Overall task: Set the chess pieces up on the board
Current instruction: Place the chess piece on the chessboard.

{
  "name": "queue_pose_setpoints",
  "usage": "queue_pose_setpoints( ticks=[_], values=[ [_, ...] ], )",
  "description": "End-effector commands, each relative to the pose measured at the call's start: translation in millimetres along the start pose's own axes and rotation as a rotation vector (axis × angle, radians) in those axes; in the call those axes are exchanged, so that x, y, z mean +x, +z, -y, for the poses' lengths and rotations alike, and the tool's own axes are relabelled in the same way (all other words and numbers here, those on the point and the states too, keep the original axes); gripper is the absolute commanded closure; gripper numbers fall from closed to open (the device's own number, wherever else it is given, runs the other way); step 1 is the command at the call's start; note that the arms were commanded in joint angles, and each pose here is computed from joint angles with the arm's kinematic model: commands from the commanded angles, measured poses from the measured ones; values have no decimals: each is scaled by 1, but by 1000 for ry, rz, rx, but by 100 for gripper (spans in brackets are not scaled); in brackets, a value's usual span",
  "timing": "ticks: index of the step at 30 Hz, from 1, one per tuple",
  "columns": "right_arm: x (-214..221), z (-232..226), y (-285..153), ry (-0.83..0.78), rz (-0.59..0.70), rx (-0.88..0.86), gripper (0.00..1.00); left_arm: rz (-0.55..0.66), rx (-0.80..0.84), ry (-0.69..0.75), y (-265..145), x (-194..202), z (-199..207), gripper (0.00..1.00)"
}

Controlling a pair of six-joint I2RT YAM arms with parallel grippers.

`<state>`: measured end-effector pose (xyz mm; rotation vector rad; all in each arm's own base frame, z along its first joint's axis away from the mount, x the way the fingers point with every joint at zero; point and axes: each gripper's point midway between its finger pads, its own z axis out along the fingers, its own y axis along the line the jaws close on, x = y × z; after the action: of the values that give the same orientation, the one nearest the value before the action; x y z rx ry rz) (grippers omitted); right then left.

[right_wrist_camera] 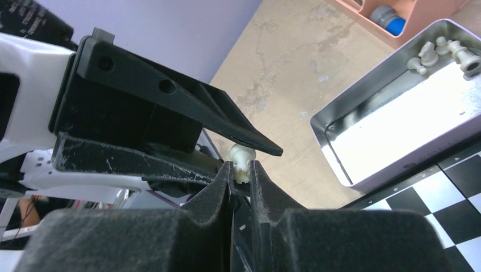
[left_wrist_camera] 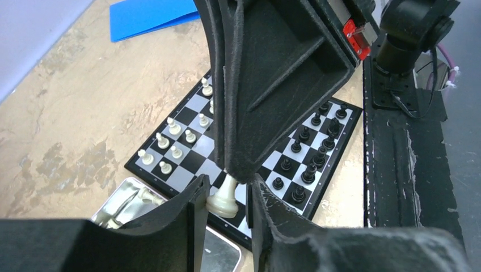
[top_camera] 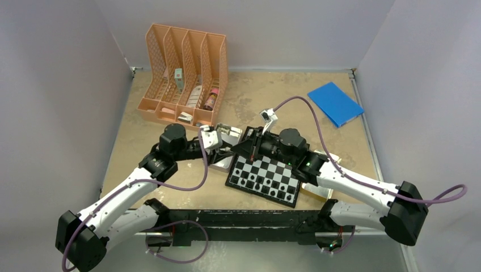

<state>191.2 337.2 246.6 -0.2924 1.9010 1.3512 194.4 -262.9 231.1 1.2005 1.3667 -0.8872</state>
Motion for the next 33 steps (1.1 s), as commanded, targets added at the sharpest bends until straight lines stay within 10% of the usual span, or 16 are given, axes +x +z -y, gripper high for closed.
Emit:
queue_pose_setpoints(
  ticks=[1,12,17,33],
  values=[
    [-27,12,8,-43,67,121,88,8,-14,-48,2,-10,1,68],
    [-34,89,-13,-65,-16,573,88,-15,-36,-46,-13,-19,6,44],
    [-47,144,-37,-10,-46,790,88,-18,-74,-36,-27,-24,9,13],
    [-78,240,-121,172,-90,1254,87,-4,-50,-51,-45,-13,35,10]
  ],
)
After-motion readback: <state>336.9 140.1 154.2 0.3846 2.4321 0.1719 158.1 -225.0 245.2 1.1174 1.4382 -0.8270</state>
